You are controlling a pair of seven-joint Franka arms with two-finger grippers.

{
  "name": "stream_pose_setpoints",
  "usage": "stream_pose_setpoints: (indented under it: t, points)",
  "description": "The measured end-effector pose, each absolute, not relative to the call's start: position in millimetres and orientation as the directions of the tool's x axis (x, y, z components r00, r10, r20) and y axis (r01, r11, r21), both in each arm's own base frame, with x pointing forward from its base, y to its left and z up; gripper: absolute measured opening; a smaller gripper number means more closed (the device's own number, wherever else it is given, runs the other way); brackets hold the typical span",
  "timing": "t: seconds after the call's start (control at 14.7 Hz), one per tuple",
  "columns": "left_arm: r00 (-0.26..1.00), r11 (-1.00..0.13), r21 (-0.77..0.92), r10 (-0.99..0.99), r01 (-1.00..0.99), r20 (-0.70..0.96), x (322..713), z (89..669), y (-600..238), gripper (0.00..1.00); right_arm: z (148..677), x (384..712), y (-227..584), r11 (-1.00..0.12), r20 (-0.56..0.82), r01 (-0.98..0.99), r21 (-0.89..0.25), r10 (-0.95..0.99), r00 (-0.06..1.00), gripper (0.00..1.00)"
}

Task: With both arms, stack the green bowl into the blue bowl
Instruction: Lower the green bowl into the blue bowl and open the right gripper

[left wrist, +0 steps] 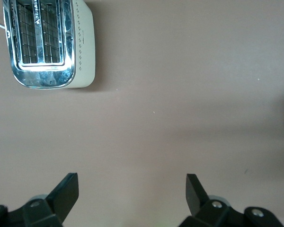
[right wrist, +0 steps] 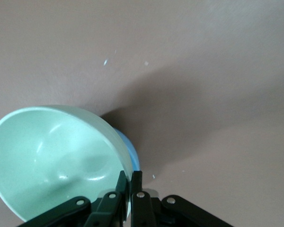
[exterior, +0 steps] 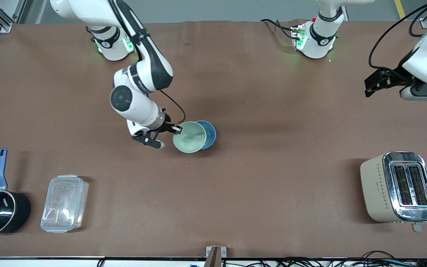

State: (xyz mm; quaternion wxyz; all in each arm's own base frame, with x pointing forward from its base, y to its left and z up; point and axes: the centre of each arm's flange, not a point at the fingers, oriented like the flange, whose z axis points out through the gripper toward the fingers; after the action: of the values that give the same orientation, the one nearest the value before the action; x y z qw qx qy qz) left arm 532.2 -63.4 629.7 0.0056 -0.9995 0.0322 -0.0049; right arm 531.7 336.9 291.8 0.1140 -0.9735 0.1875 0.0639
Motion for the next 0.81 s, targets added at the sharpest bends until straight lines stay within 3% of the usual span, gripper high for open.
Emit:
stream_pose_setpoints:
  t: [0.34,0.81]
  points:
    - [0.996,-0.996,-0.006,-0.088,-0.088,0.006,526.7,629.8,-61.8,1.00,265.1,511.7,366.5,-0.923,-0.182,-0.344,-0.174,-0.314,0.932,0.05]
    - [0.995,-0.995,-0.007,-0.100,-0.100,0.023,522.5,636.1,-69.6,1.00,258.2,510.9,366.7,-0.924,-0.185,-0.344,-0.164,-0.314,0.931,0.07]
